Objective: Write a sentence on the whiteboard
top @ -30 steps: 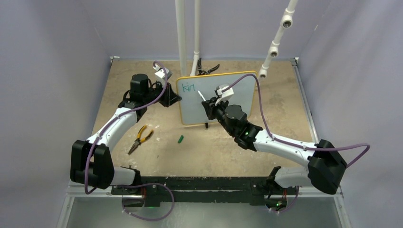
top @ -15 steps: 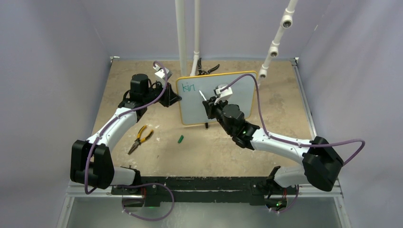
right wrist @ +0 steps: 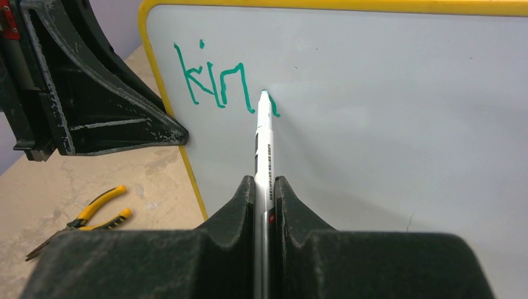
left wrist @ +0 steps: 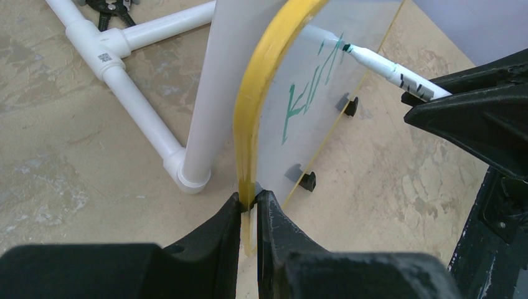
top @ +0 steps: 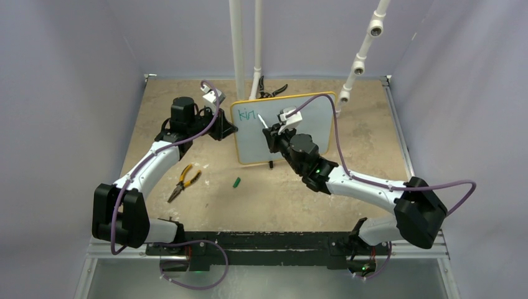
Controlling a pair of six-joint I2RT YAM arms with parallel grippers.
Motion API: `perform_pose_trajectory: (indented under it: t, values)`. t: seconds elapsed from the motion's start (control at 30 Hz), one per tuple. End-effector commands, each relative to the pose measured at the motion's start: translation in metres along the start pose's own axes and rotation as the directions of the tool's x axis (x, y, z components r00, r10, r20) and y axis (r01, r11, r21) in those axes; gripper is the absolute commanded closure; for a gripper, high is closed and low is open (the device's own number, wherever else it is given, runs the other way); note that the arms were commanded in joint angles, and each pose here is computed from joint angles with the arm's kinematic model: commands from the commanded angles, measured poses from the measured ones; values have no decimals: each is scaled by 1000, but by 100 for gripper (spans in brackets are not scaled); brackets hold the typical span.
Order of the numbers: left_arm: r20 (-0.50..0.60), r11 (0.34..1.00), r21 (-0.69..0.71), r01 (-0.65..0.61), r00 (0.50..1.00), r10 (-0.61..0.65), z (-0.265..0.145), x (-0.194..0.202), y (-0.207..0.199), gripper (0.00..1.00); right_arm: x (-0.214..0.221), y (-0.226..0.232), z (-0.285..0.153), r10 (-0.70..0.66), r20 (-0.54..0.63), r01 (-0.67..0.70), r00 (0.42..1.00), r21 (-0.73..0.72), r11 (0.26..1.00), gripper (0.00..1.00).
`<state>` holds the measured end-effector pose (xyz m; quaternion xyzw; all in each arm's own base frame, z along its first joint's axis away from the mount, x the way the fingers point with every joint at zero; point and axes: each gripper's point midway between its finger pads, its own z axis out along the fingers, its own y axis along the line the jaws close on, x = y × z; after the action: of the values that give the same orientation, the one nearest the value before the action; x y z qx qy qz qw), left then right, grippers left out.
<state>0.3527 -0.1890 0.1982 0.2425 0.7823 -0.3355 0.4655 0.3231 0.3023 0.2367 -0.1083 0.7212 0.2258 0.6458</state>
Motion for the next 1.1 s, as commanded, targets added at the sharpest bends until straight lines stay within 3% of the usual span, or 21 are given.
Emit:
perform_pose_trajectory:
  t: [0.0, 0.63, 1.07]
  values:
    - [30, 998, -45, -51, 998, 52, -3, -16, 7, 100, -26, 3, 10, -2, 68, 2, 998, 5, 1000, 100]
    - [29, 998, -44, -49, 998, 51, -3, -15, 7, 100, 14, -5, -1, -8, -33, 8, 999, 6, 1000, 100]
    - [29, 998, -42, -48, 998, 49, -2, -15, 7, 100, 0, -14, -5, 4, -6, -3, 1000, 58, 998, 100]
